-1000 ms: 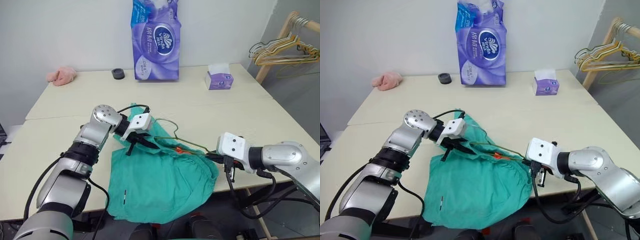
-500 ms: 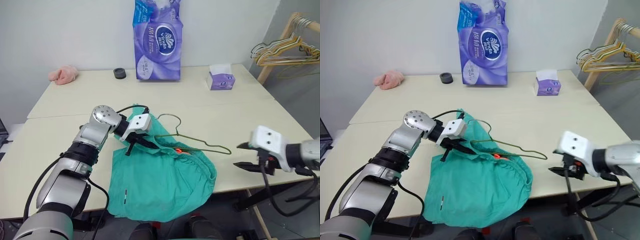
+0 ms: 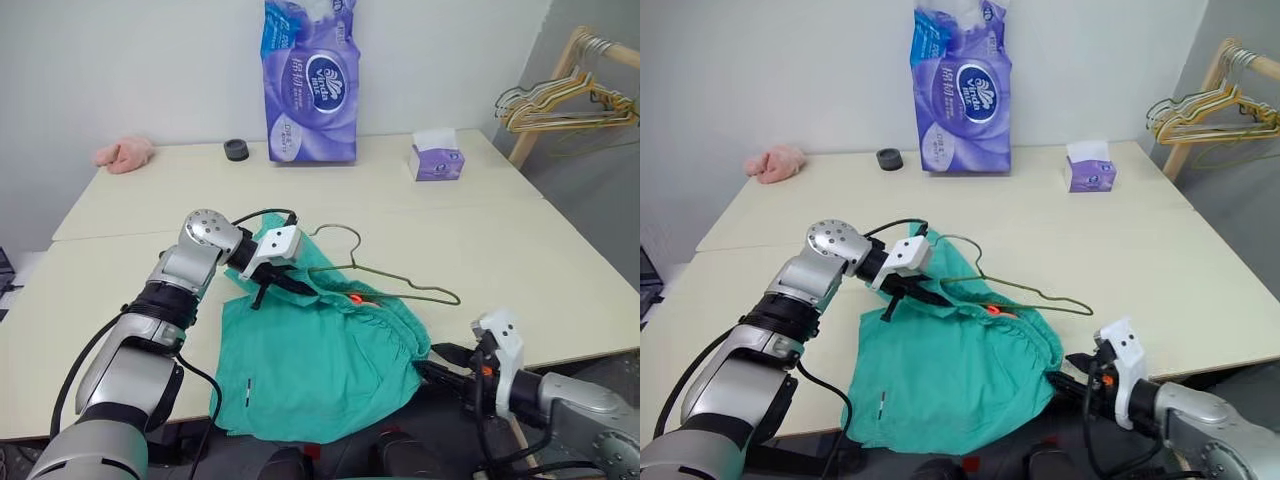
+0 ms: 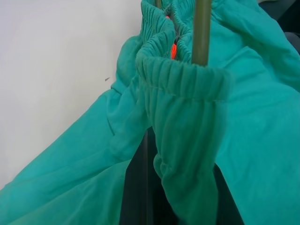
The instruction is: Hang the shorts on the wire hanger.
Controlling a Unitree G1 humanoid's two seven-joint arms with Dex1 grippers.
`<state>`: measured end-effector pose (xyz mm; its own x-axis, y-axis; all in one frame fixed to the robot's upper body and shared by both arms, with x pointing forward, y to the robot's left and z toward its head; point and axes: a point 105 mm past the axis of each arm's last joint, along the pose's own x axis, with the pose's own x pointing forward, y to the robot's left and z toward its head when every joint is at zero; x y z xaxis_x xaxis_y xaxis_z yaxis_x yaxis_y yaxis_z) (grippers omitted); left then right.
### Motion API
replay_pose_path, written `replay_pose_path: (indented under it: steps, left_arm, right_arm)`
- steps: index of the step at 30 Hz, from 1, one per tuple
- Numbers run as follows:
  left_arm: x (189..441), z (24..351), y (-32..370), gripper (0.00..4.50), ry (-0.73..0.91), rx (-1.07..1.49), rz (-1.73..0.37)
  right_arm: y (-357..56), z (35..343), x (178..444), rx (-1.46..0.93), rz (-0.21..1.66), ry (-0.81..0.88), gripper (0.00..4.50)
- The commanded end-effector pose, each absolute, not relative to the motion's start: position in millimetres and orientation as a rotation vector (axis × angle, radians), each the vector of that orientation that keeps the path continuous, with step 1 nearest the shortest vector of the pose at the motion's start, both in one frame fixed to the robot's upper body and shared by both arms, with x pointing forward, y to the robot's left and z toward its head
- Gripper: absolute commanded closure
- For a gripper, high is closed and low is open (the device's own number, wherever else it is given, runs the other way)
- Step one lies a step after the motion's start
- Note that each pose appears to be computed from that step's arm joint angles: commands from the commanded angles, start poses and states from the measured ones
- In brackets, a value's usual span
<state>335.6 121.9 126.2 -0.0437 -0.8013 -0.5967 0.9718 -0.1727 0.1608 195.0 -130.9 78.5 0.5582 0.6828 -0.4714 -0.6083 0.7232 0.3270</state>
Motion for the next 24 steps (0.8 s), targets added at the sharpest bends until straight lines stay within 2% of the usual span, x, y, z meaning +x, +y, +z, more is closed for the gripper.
replay_pose_path:
  steps: [1, 7, 15, 17, 24]
  left_arm:
    - [342, 143, 121, 4.5, 0.273, 0.698, -1.598]
    - [341, 143, 122, 4.5, 0.273, 0.695, -1.595]
    - [337, 145, 132, 4.5, 0.293, 0.692, -1.588]
    - [336, 145, 135, 4.5, 0.302, 0.692, -1.584]
    - [310, 150, 142, 4.5, 0.38, 0.629, -1.662]
  right_arm:
    - [-126, 76, 199, 0.115, 0.762, 0.604, 1.49]
    - [-119, 67, 208, 0.122, 0.723, 0.611, 1.49]
    - [-143, 71, 225, 0.068, 0.605, 0.565, 4.01]
    - [-151, 75, 228, 0.059, 0.588, 0.555, 4.48]
    - [-192, 100, 240, 0.02, 0.547, 0.529, 4.48]
